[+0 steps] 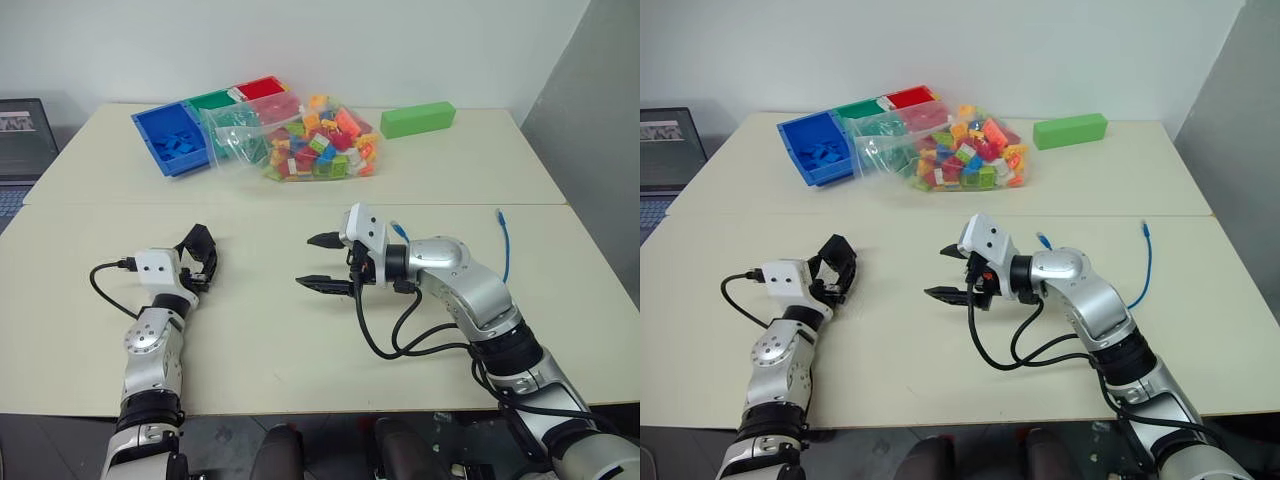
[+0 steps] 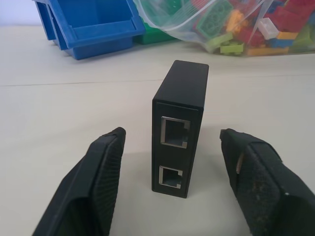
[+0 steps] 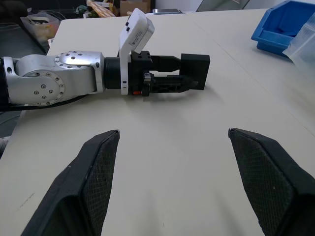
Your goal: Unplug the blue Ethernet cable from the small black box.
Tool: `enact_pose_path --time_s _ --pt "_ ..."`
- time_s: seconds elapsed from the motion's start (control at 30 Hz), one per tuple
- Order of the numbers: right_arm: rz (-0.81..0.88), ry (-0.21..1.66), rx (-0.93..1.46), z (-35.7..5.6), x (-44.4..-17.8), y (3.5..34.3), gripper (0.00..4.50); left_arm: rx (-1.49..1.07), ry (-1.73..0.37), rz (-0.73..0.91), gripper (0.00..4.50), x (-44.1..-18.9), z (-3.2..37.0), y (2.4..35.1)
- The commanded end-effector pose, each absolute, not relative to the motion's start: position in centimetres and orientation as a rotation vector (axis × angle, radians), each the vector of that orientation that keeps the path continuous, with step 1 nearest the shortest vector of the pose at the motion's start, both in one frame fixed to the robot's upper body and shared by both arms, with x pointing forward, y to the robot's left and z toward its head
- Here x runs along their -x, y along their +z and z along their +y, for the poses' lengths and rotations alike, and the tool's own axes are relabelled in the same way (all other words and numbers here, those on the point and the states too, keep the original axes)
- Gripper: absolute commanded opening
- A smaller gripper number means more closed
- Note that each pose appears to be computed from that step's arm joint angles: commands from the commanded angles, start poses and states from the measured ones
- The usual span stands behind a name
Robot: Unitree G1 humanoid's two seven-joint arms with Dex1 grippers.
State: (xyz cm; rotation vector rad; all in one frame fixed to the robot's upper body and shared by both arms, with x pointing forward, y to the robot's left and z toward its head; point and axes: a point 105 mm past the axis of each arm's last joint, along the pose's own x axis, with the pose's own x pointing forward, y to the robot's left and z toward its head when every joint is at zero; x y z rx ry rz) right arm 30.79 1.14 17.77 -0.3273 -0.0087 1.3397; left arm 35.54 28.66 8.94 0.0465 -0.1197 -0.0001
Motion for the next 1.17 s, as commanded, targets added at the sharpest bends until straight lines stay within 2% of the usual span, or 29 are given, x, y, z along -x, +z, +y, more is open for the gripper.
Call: enact_pose_path --time_s 0.03,0.1,0.2,0.33,0.47,0.6,0.7,0.93,1.17 --pt "-0.077 1.349 0.328 1.2 -30.4 19.5 3.73 -0.051 0.012 -0.132 4.2 -34.9 28.7 9.2" --pt "-0.077 1.347 0.329 1.2 -30.4 19.5 3.73 -0.065 0.014 -0.129 4.46 -34.5 28.8 9.4" --pt "-0.065 1.334 0.334 0.7 -30.4 19.1 3.73 -0.111 0.007 -0.121 4.46 -33.5 28.8 10.0" --pt "-0.031 1.278 0.334 -1.1 -30.9 18.0 3.73 -0.139 -0.044 -0.011 4.46 -31.9 28.5 10.4" --pt "-0.01 1.194 0.334 -4.3 -31.5 17.0 3.73 -0.248 -0.147 0.042 4.46 -30.0 28.0 12.7" --pt "-0.041 1.154 0.331 -7.6 -31.5 17.7 3.73 -0.315 -0.255 0.062 4.46 -28.5 28.0 15.4" --pt "-0.001 1.176 0.306 -10.0 -31.0 18.3 3.73 -0.334 -0.367 0.096 4.46 -27.5 28.0 16.7" --pt "0.059 1.167 0.301 -13.0 -31.0 19.5 3.73 -0.326 -0.465 0.135 4.46 -27.3 28.5 18.7" --pt "0.058 1.155 0.299 -13.4 -31.2 20.2 3.73 -0.303 -0.498 0.108 4.46 -27.5 28.3 19.3"
